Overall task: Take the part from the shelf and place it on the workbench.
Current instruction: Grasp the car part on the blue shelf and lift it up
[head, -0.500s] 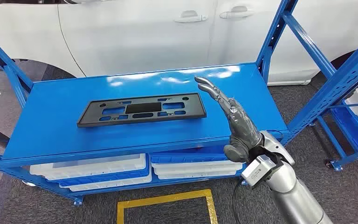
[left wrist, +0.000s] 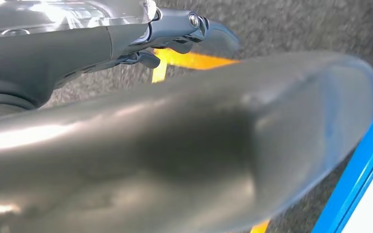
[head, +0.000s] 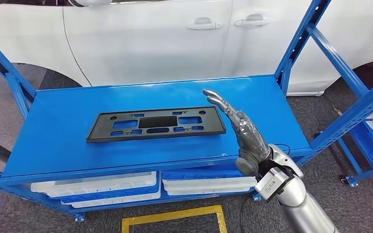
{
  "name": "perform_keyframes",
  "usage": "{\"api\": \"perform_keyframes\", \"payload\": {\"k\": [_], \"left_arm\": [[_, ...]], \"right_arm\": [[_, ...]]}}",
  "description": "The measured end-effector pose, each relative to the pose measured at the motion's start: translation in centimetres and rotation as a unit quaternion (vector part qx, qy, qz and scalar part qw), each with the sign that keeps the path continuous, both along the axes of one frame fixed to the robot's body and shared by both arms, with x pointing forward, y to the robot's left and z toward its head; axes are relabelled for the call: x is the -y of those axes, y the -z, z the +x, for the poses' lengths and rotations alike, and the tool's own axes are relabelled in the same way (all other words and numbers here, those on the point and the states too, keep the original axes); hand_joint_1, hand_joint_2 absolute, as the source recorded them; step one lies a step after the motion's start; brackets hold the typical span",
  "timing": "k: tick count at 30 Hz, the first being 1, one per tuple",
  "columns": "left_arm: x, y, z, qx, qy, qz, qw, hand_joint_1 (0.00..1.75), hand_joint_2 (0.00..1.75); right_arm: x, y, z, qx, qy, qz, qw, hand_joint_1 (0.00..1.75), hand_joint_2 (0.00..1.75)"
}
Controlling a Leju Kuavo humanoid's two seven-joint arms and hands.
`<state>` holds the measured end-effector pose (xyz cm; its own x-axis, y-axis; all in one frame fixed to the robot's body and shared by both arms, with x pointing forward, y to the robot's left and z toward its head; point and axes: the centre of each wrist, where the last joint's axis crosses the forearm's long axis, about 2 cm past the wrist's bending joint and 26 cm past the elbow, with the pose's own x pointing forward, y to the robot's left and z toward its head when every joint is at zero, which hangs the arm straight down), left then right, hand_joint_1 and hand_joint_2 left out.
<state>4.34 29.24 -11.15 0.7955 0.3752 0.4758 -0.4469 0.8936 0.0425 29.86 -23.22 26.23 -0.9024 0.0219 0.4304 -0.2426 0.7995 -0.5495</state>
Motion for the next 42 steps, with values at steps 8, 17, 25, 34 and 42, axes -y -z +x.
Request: {"api": "perform_keyframes", "payload": {"k": [8,17,25,34,42], "left_arm": [[0.2,0.0,-0.2,0.000,0.004,-0.001,1.000,0.00,0.00],[0.5,0.0,0.3,0.003,0.008,-0.001,1.000,0.00,0.00],[0.4,0.0,-0.1,-0.040,0.013,0.003,0.999,0.00,0.00],[0.5,-0.1,0.0,-0.212,0.006,0.019,0.977,0.00,0.00],[0.4,-0.1,-0.3,-0.200,0.014,0.025,0.979,0.00,0.00]], "right_arm": [[0.7,0.8,0.3,-0.031,-0.001,-0.001,1.000,0.00,0.00],[0.8,1.5,0.9,-0.098,-0.025,-0.008,0.995,0.00,0.00],[0.3,3.4,1.4,-0.146,-0.028,-0.052,0.987,0.00,1.75],[-7.5,6.1,0.9,0.044,0.094,-0.252,0.962,0.00,1.75],[-12.9,8.2,-0.3,0.119,0.079,-0.312,0.939,0.00,1.75]]}}
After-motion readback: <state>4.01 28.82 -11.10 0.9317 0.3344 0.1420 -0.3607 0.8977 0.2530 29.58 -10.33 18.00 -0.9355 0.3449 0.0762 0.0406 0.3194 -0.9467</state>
